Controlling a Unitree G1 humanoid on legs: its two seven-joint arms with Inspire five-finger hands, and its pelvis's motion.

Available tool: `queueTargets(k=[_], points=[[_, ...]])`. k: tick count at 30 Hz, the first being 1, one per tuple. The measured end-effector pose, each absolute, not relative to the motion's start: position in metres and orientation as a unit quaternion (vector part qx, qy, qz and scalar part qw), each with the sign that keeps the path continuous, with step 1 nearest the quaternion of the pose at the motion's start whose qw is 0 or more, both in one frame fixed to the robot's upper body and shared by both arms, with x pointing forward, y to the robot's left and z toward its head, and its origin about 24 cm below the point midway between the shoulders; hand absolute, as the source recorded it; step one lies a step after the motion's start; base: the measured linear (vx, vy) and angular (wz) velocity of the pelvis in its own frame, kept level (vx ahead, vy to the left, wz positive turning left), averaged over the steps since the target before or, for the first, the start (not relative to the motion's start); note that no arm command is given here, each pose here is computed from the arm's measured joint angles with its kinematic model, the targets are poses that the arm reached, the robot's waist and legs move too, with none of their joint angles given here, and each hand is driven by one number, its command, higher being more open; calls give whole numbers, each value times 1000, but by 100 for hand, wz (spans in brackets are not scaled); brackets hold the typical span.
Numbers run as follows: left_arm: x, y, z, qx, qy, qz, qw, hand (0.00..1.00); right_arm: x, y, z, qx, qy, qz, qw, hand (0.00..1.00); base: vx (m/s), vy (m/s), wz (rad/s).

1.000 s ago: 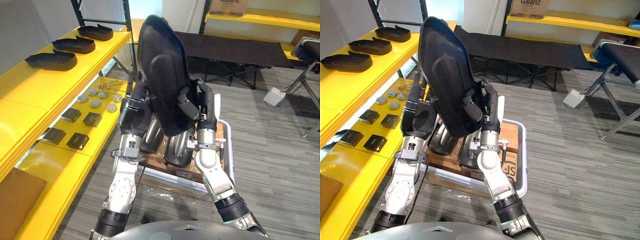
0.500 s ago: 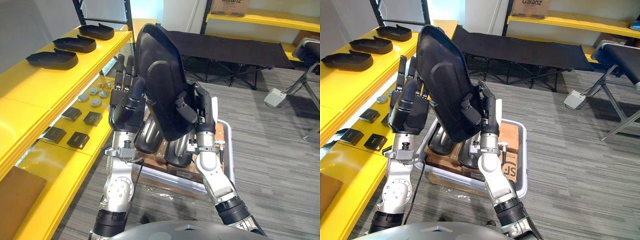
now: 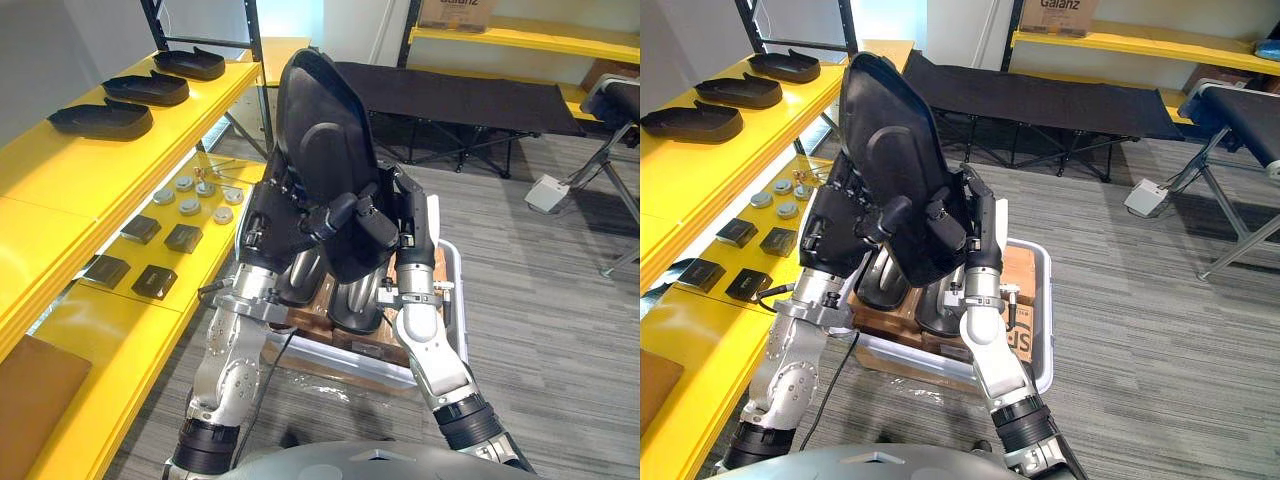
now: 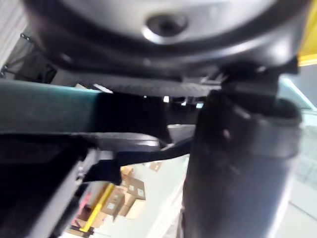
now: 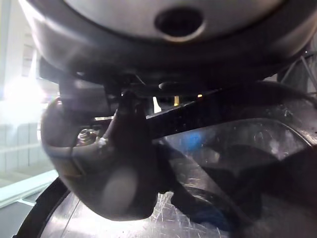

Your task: Walk over and take three plastic housings, then place them on the shelf

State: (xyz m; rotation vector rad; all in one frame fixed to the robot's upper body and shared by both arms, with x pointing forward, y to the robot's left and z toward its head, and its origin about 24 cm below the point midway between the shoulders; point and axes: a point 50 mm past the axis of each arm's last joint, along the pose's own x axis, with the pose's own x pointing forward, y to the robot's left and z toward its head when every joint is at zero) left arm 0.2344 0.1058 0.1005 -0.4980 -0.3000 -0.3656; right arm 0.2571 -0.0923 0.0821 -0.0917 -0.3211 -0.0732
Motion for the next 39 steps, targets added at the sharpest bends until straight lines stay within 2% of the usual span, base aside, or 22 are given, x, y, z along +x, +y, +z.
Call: queueTargets(k=[6, 7, 15, 18, 21, 30, 31, 33, 36, 39], points=[[235, 101, 78, -224, -77, -151, 960, 100, 255, -84, 82, -45, -160, -14, 986, 0, 0, 0, 0], [235, 101, 77, -224, -72, -145, 961, 0, 255, -83, 82, -45, -160, -12, 986, 0, 0, 0, 0], [237, 105, 72, -241, -53, -97, 964, 0, 254, -79, 79, -16, -146, 3, 989, 0, 0, 0, 0], [238, 108, 67, -262, -40, -79, 961, 0, 254, -76, 77, -14, -139, 11, 990, 0, 0, 0, 0], [240, 118, 55, -312, -10, -27, 950, 0, 250, -67, 77, -8, -143, 39, 989, 0, 0, 0, 0], [233, 124, 48, -350, -9, -17, 936, 0, 247, -60, 76, 7, -137, 56, 989, 0, -1, 1, 3], [233, 124, 48, -353, -10, -20, 935, 0, 247, -60, 76, 8, -139, 56, 989, 100, 0, 0, 0], [233, 125, 48, -368, -9, -22, 930, 0, 246, -60, 79, 12, -146, 57, 988, 100, 0, 0, 0], [234, 117, 49, -435, -6, -25, 900, 0, 239, -57, 77, 20, -152, 68, 986, 100, 0, 0, 0], [233, 116, 53, -437, -23, -16, 899, 0, 236, -58, 72, 20, -145, 75, 986, 100, 0, 0, 0]])
